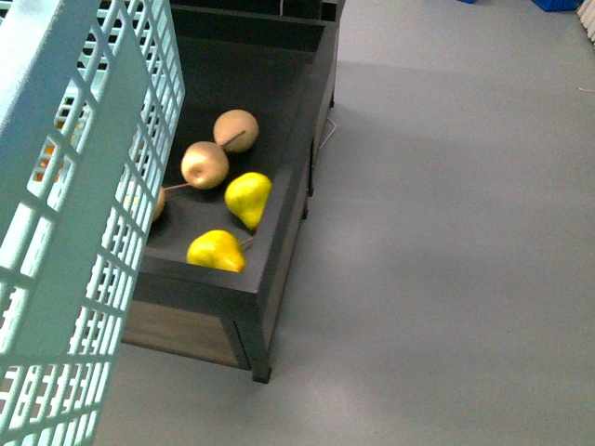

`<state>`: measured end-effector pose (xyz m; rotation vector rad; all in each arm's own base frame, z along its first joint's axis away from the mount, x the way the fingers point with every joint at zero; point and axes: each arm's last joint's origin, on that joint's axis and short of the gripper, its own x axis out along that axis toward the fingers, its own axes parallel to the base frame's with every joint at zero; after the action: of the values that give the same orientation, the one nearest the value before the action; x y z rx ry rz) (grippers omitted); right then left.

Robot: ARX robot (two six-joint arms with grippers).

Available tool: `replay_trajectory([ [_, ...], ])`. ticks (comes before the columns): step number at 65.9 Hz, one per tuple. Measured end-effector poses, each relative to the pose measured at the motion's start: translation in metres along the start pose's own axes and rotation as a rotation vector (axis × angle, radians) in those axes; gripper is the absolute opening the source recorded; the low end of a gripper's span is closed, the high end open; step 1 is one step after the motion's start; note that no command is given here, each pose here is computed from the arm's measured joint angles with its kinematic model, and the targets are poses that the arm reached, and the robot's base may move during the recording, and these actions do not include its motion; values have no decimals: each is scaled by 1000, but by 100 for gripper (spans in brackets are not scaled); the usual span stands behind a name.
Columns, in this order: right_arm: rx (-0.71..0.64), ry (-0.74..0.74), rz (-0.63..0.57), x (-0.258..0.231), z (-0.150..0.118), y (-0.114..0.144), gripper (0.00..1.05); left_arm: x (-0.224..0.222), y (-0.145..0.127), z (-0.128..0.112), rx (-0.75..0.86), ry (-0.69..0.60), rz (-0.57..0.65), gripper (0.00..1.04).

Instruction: Pick mango and avocado into basket

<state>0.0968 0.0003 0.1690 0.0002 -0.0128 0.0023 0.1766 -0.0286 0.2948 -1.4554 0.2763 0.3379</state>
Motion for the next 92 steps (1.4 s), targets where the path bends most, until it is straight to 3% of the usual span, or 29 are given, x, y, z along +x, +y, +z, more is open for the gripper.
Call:
replay_trajectory([
  [92, 0, -1, 0, 0, 0, 0, 96, 0, 0, 0, 1, 0, 0, 14],
])
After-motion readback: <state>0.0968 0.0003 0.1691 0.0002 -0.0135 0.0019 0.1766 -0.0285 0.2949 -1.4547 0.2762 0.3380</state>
